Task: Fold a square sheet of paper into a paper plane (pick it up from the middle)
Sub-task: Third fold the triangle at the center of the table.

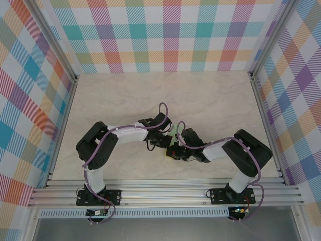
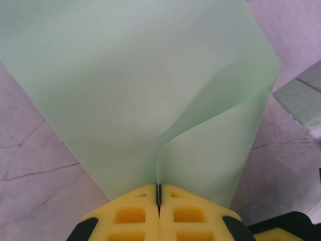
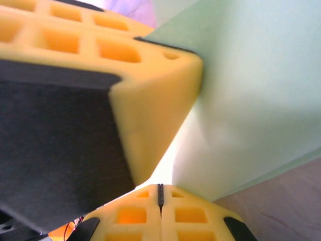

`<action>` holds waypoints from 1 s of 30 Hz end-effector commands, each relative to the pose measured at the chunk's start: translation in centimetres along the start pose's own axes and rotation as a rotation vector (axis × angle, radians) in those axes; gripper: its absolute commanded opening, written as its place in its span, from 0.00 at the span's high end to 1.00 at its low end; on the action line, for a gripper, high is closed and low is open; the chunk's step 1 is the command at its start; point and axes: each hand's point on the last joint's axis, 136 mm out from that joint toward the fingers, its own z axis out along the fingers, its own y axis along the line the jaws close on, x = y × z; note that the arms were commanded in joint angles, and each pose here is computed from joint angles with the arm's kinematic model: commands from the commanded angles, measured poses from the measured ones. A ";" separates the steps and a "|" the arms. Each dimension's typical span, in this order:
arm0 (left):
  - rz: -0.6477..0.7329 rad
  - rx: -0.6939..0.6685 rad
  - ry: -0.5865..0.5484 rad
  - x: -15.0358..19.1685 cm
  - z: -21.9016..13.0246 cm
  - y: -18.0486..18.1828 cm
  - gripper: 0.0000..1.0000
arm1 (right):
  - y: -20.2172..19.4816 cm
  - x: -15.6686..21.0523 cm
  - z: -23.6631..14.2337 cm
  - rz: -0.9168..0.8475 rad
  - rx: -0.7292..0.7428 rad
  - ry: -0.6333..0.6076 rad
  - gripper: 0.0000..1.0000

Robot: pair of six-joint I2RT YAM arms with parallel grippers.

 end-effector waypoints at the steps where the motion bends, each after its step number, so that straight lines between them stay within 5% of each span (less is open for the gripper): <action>1: -0.016 -0.022 0.087 2.7 1.8 1.4 1.00 | 0.1 -0.3 0.6 -0.019 -0.005 -0.007 1.00; 18: -0.016 -0.027 0.087 2.7 1.7 1.5 1.00 | 0.7 -1.9 -2.9 -0.051 0.015 -0.052 1.00; 30: -0.017 -0.023 0.092 2.8 1.7 1.4 1.00 | 1.6 -3.6 -2.0 -0.045 -0.027 -0.041 1.00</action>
